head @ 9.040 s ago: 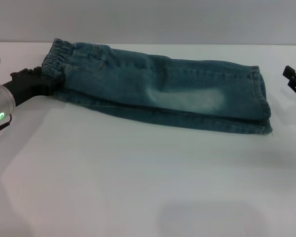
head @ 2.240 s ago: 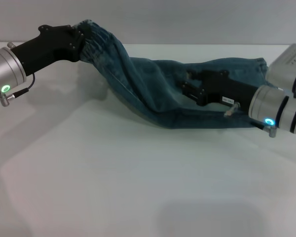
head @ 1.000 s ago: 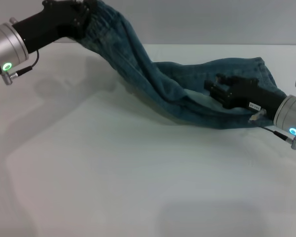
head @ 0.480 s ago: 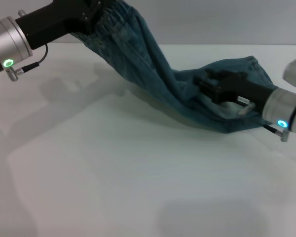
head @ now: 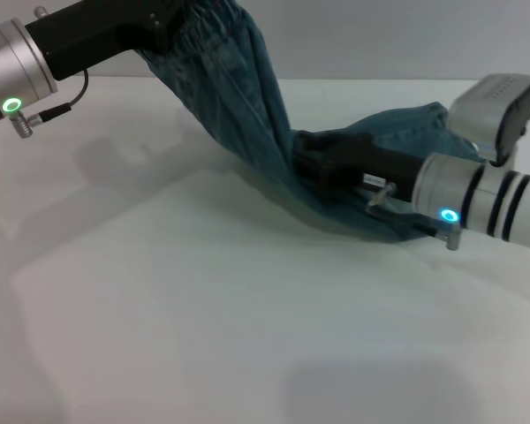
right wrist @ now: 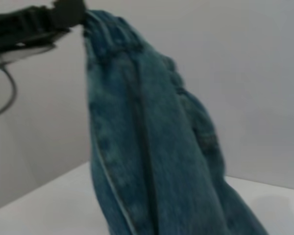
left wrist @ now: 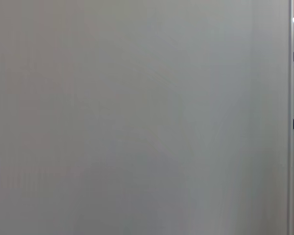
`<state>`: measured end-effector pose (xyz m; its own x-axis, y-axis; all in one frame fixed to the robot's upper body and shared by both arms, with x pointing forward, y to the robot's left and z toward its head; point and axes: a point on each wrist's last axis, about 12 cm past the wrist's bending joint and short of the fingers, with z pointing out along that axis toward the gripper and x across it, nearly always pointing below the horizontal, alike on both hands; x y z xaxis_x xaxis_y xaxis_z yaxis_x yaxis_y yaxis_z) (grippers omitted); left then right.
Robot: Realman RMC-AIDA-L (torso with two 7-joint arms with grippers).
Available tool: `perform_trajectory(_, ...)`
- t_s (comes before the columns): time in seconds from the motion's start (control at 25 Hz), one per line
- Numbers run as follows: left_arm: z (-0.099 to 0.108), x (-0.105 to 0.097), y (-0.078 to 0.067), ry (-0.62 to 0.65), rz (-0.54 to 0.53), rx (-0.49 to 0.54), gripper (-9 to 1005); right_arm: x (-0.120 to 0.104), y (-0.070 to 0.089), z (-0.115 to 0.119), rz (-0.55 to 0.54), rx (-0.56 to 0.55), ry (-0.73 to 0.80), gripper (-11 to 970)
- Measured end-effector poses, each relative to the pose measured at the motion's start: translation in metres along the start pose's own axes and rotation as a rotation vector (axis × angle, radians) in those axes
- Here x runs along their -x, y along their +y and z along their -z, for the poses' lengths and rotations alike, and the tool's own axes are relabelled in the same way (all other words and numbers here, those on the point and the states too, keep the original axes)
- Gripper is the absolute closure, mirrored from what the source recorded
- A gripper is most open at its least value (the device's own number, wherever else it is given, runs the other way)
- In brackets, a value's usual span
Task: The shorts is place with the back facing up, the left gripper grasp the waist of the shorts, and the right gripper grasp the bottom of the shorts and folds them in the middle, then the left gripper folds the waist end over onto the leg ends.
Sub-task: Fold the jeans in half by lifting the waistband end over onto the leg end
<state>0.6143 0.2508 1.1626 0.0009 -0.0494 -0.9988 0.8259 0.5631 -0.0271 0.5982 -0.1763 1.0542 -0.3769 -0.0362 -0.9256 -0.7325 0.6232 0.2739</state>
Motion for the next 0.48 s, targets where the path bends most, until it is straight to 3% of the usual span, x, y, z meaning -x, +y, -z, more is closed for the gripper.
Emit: perform_trajectory(0.48, -0.004, -0.002, -0.004, 0.014, -0.002, -0.022, 991, 0.034, 0.022, -0.029, -0.02, 0.165, 0.017, 573)
